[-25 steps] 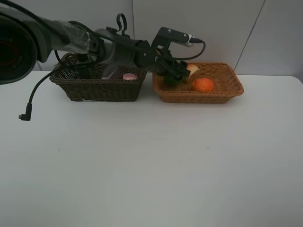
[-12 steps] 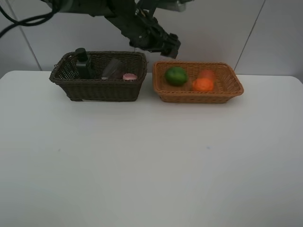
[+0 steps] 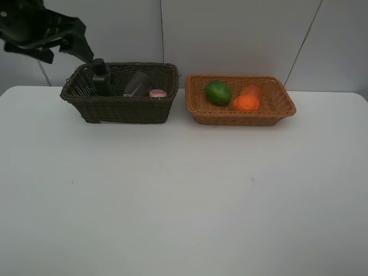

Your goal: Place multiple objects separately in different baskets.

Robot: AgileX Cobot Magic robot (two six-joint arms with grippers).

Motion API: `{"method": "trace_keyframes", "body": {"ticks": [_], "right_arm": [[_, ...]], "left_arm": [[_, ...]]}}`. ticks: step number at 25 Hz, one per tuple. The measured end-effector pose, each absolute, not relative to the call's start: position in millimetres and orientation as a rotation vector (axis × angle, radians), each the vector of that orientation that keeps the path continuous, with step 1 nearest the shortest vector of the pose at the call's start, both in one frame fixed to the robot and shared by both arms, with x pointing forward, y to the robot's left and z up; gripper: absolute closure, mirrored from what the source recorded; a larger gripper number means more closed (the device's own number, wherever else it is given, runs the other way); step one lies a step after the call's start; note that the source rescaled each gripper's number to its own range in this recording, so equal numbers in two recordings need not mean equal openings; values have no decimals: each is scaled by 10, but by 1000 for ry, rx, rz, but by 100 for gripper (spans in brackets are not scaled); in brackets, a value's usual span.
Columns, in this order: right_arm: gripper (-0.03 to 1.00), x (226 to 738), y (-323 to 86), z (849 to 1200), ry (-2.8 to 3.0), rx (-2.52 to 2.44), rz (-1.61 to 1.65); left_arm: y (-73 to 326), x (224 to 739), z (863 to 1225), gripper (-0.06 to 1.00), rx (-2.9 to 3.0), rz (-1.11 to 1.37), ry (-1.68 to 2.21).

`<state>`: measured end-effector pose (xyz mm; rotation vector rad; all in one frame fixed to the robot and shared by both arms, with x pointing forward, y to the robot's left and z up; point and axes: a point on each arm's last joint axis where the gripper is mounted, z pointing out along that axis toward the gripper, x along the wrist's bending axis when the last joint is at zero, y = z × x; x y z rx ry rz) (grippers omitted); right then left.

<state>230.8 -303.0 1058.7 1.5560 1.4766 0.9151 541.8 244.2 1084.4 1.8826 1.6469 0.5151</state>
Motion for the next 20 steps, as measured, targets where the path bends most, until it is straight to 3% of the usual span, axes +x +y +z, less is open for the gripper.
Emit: {"method": "trace_keyframes", "body": {"ticks": [4,12,20], "right_arm": [[9,2308,-3030,10587,1477,1556,915],[9,2308,-3030,10587,1477,1556,915],[9,2308,-3030,10587,1477,1556,915]], "left_arm": [[2711,4713,11094,-6,1874,613,1606],[2847,3481,11398,-6,1713,816,1420],[2913,2669,10819,-6,1739,816,1399]]}}
